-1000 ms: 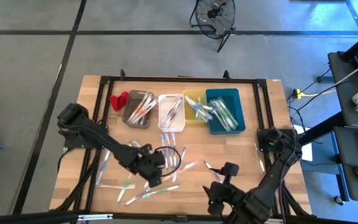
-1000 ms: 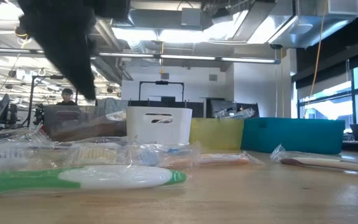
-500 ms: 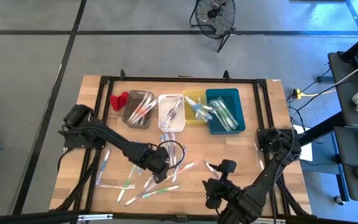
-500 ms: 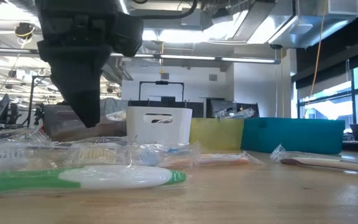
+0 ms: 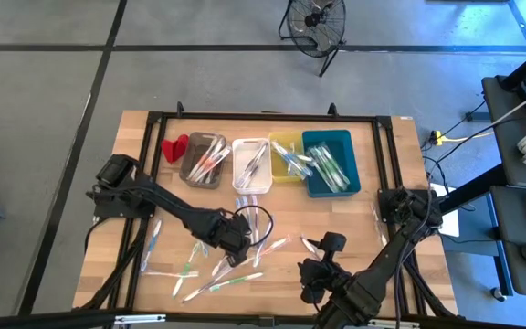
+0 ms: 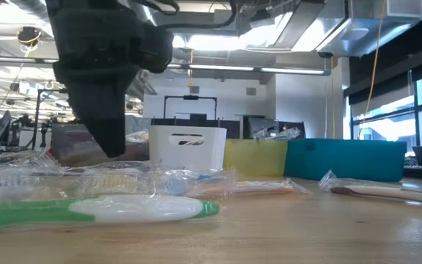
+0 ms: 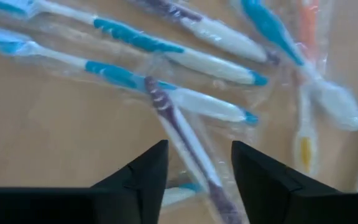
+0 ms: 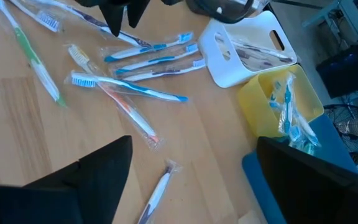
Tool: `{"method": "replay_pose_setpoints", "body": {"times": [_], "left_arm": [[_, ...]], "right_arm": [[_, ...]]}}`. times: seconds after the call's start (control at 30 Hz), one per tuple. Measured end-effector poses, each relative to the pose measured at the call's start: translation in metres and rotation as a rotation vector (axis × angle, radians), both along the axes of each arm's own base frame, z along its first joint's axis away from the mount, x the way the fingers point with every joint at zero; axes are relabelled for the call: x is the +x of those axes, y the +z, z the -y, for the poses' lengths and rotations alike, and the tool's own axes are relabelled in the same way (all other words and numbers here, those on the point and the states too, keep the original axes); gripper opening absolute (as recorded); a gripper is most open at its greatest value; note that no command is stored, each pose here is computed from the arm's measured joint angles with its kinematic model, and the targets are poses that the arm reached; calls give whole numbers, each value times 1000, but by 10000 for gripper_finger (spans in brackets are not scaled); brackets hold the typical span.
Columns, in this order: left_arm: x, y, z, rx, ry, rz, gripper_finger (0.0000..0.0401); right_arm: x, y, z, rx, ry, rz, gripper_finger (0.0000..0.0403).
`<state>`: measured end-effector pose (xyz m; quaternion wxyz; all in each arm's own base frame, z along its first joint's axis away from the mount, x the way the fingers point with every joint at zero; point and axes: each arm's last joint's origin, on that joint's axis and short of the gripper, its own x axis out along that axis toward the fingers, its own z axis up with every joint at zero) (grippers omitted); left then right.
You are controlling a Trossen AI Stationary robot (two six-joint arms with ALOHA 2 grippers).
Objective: Pick & Place Toothbrushes
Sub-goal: Put the purple toothbrush into the white bin
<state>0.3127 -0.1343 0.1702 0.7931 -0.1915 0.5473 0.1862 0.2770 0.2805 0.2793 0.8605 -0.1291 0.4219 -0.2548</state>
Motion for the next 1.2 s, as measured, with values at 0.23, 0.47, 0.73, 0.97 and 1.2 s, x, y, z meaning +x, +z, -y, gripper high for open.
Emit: {"method": "replay_pose_setpoints", "body": {"times": [0.23, 0.47, 0.73, 0.97, 1.2], "left_arm": [[5, -6, 3, -14, -15, 16, 223], [7, -18, 2, -42, -8, -37, 229], [9, -29, 0, -57, 2, -88, 210], [8, -28, -1, -34, 1, -85, 151], [10, -28, -2, -11, 6, -66, 80]], "right_arm": [[0, 0, 0, 1, -1, 1, 335], [0, 0, 0, 1, -1, 1, 338], [0, 0, 0, -1, 1, 0, 341], [0, 0, 0, -5, 3, 1, 330], [0, 0, 0, -6, 4, 0, 324]]}}
